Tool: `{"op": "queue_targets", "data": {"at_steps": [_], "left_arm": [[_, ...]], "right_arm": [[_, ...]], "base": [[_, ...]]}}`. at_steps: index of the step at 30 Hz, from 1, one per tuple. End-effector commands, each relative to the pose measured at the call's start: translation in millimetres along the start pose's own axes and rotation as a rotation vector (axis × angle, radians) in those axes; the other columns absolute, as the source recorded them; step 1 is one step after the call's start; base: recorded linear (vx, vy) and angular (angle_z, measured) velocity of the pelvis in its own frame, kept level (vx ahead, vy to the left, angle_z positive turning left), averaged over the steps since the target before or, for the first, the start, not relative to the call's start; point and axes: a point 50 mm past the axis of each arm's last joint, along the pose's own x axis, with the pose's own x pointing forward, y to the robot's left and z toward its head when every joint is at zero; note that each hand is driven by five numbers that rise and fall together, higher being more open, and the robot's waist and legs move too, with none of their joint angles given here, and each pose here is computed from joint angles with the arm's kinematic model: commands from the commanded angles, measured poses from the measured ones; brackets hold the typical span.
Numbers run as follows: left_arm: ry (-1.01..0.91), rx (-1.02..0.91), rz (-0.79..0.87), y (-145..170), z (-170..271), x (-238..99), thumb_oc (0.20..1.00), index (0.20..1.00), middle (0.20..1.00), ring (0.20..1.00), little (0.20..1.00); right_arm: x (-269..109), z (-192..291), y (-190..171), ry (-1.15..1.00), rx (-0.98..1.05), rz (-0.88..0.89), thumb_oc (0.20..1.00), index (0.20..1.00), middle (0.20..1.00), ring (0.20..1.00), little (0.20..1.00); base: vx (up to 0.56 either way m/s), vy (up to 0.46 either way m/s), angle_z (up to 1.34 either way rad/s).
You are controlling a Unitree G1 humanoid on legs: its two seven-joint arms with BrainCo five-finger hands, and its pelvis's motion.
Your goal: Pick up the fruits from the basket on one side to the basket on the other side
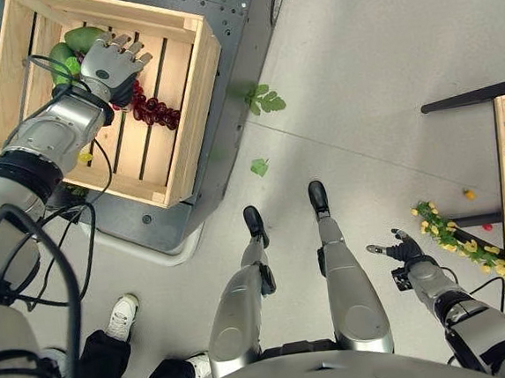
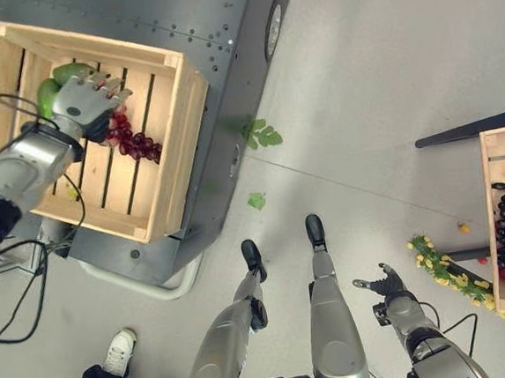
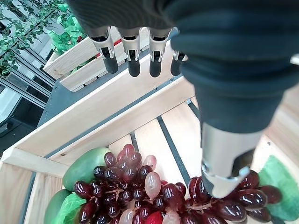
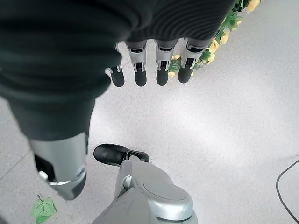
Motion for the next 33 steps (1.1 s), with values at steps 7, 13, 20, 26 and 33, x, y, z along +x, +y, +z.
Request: {"op": "queue_targets", "data": {"at_steps": [7,13,20,26,33], "left_arm": [[0.277,0.106,-0.011,7.7,-74.0,-16.9,1.000,1.000,1.000,1.000,1.000],[0.307,0.095,0.017,14.6,-75.6,-12.4,1.000,1.000,1.000,1.000,1.000],[0.338,0.082,0.038,19.6,-79.2,-10.4,1.000,1.000,1.000,1.000,1.000],[0.329,-0.037,0.110,27.3,-66.4,-2.8,1.000,1.000,1.000,1.000,1.000],[0.286,-0.066,0.153,35.0,-52.4,4.0,1.000,1.000,1.000,1.000,1.000]], "right_arm": [[0.5,2.5,-19.3,-0.039,0.003,-0.069,1.000,1.000,1.000,1.000,1.000],[0.2,9.3,-16.3,-0.073,0.020,-0.067,1.000,1.000,1.000,1.000,1.000],[0.0,18.2,-13.0,-0.115,0.022,-0.058,1.000,1.000,1.000,1.000,1.000],[-0.7,20.9,-6.2,-0.123,0.032,-0.047,1.000,1.000,1.000,1.000,1.000],[-2.7,19.1,-2.5,-0.131,0.040,-0.040,1.000,1.000,1.000,1.000,1.000]], "base": [[0.00,0.009,-0.03],[0.00,0.004,-0.04],[0.00,0.000,0.00],[0.00,-0.004,-0.03],[0.00,0.000,0.00]]}}
